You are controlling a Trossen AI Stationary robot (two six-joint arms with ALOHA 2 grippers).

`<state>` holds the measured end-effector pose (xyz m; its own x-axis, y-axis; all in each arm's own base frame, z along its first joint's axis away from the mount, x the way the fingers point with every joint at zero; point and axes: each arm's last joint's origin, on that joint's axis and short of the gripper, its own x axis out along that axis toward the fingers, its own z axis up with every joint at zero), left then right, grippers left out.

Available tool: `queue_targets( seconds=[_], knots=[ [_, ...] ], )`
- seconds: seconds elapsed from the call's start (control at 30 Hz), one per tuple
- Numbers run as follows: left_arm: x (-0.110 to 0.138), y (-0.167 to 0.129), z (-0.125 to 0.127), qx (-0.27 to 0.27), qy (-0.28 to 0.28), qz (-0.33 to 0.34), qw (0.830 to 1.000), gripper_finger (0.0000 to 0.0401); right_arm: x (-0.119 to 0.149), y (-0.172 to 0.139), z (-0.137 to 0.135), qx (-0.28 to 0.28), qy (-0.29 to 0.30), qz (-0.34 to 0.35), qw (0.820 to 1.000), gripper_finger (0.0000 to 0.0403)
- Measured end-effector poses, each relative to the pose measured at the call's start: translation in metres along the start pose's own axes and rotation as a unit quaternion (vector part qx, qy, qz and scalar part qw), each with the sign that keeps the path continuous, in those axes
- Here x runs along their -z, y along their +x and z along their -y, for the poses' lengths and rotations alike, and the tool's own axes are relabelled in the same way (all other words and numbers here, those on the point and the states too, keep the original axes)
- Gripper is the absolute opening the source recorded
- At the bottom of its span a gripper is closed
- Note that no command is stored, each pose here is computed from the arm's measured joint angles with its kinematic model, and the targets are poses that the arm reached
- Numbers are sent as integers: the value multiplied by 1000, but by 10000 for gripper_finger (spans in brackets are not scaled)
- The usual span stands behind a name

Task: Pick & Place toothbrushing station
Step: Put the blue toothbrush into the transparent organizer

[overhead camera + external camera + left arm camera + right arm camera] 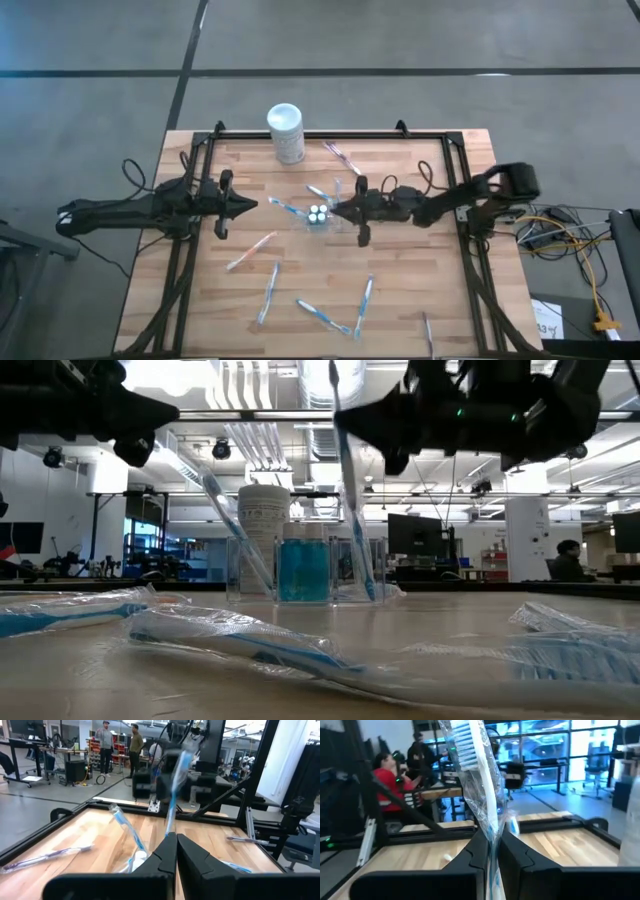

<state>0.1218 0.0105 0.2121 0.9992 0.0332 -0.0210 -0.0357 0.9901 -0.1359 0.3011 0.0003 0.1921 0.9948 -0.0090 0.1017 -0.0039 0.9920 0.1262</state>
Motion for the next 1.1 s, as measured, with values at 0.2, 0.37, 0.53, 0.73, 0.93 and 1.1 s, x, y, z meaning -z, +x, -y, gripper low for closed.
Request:
queue_targets(
  seconds=[0.2,0.37,0.53,0.73,0.93,1.1],
  knots=[
    [1,0,0,0,0,2,1000,12,32,8,10,84,13,-18,996,18],
    [1,0,0,-1,0,1,1000,12,45,8,15,133,10,-18,991,18],
    [1,0,0,-1,-1,1,1000,12,53,5,16,147,26,-24,989,18],
    [1,0,0,-1,-2,1,1000,12,61,4,12,154,30,-40,987,18],
    [1,0,0,-1,-4,2,1000,12,62,3,11,156,19,-47,987,18],
    [-1,0,0,0,-12,11,1000,12,65,2,11,157,3,-64,986,18]
  ],
)
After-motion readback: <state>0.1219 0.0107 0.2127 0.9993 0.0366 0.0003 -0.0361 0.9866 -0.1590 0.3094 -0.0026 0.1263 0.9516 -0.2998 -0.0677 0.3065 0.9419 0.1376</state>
